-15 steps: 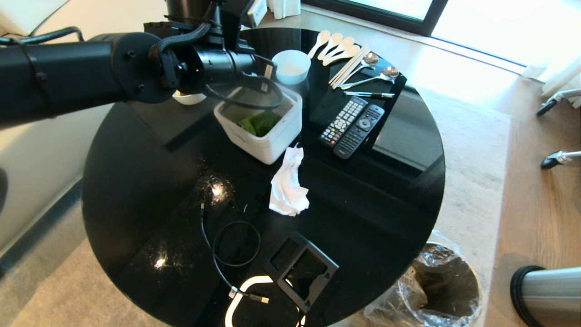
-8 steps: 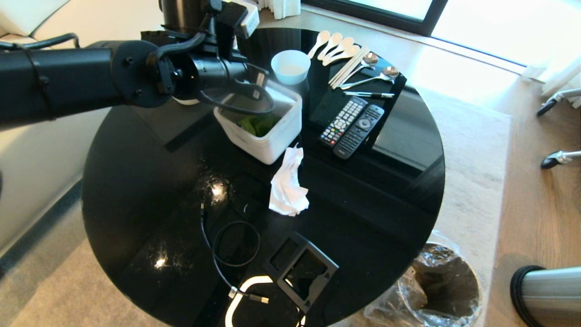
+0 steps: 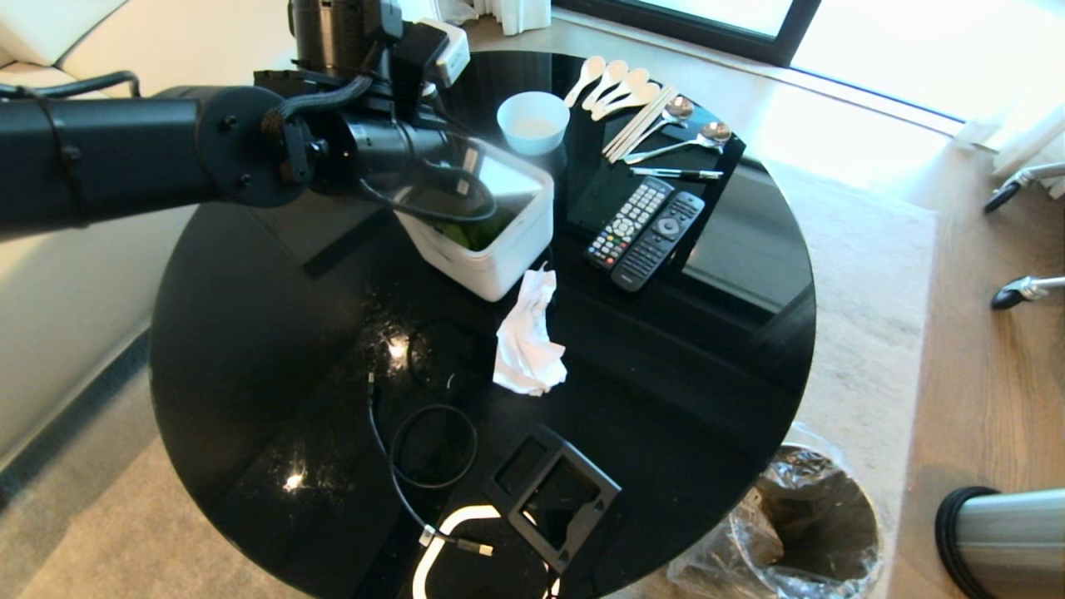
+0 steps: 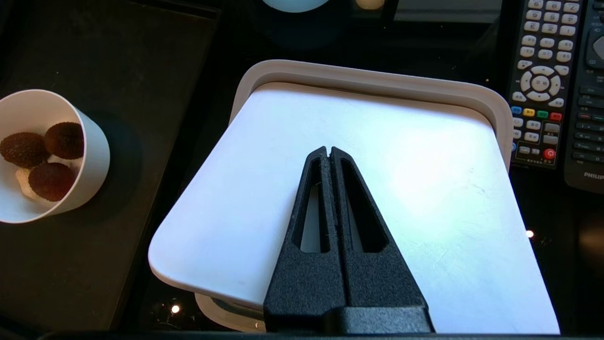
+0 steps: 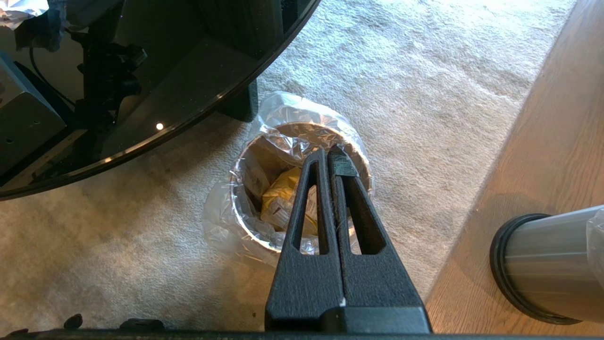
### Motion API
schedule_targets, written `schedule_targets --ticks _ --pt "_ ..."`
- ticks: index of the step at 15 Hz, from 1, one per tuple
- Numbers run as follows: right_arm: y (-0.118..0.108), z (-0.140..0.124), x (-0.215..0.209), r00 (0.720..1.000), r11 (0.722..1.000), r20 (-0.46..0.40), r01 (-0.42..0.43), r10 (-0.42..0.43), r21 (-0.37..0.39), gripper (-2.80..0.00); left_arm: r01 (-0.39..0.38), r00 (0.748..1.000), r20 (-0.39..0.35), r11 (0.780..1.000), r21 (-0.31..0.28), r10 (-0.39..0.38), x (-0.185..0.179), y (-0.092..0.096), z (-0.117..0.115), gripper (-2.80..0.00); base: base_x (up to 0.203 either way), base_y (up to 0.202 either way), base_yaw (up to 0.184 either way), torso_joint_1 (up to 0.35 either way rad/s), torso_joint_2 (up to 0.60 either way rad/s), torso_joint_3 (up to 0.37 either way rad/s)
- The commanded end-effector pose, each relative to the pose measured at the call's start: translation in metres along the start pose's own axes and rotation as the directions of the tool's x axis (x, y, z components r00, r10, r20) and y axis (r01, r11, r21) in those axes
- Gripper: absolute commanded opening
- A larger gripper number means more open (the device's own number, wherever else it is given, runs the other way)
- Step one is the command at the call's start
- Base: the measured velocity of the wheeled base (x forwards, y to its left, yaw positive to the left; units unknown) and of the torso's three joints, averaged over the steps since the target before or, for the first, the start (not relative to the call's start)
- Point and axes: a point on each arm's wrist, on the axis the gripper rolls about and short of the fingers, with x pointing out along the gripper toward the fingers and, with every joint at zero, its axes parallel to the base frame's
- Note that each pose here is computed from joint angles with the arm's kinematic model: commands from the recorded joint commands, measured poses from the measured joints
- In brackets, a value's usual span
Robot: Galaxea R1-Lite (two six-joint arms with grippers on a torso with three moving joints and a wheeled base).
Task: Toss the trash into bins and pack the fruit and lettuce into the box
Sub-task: Close the lid of the desktop trash can
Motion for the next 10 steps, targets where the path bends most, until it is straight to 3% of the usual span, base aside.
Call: schedule_targets --ticks 1,10 --pt "0.0 0.0 0.0 1.0 1.0 -0.001 -0.001 0.001 -0.001 -2.8 0.005 1.0 -0.025 1.0 0.005 -0.005 -0.001 -0.001 -0.006 -2.8 0.0 0.0 0.0 0.0 0.0 0.0" --pt "0.0 0.0 0.0 1.0 1.0 -0.001 -0.001 0.001 -0.001 -2.8 0.021 0.994 -0.111 1.0 0.018 -0.018 -0.002 -0.004 -0.029 -2.8 0.0 0.0 0.0 0.0 0.0 0.0"
